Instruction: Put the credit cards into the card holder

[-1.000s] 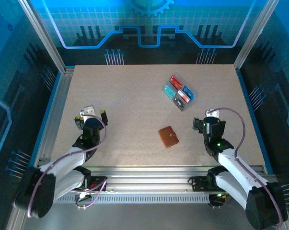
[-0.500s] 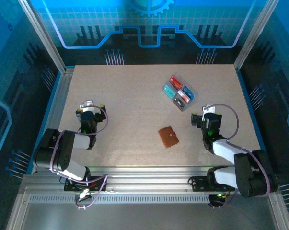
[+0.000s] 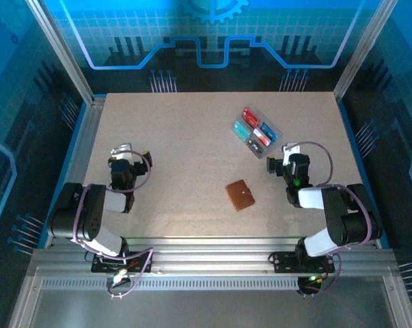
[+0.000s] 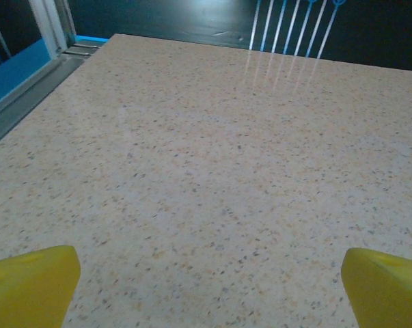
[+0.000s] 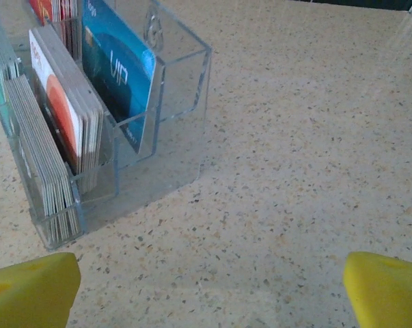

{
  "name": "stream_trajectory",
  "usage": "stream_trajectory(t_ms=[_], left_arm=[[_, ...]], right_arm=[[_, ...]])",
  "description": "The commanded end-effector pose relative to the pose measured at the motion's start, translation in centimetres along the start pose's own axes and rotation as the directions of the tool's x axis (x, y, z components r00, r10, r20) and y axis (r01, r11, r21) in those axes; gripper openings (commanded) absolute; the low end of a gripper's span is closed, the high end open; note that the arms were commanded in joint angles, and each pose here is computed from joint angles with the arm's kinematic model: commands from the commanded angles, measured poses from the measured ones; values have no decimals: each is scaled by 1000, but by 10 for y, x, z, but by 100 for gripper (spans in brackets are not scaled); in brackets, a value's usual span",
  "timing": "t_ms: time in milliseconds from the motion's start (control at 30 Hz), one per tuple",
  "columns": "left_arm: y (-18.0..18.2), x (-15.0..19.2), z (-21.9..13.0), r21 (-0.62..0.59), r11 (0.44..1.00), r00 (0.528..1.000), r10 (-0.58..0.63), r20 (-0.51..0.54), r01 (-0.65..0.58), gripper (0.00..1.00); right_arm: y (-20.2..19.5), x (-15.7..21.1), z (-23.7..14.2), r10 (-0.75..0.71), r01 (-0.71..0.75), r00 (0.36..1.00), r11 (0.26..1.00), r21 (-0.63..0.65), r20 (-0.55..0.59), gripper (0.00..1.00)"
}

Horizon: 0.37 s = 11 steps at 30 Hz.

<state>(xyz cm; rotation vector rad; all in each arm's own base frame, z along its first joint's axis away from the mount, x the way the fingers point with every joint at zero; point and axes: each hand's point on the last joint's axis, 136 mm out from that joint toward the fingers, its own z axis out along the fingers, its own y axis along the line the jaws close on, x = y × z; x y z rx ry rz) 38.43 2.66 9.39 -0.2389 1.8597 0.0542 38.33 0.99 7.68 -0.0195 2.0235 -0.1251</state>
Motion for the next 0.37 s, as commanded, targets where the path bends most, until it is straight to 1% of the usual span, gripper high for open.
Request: stream_trajectory(t_ms=[0,333], left_arm=[[-19,-4,8,81,996,999,37,-21,-36,99],[-28,-3,9,139,989,998,52,-39,-46,99]], right_arm=[[-1,-23,2,9,-9,997,1000,-9,77,100],[0,-22,2,4,-4,997,1000,-6,74,100]])
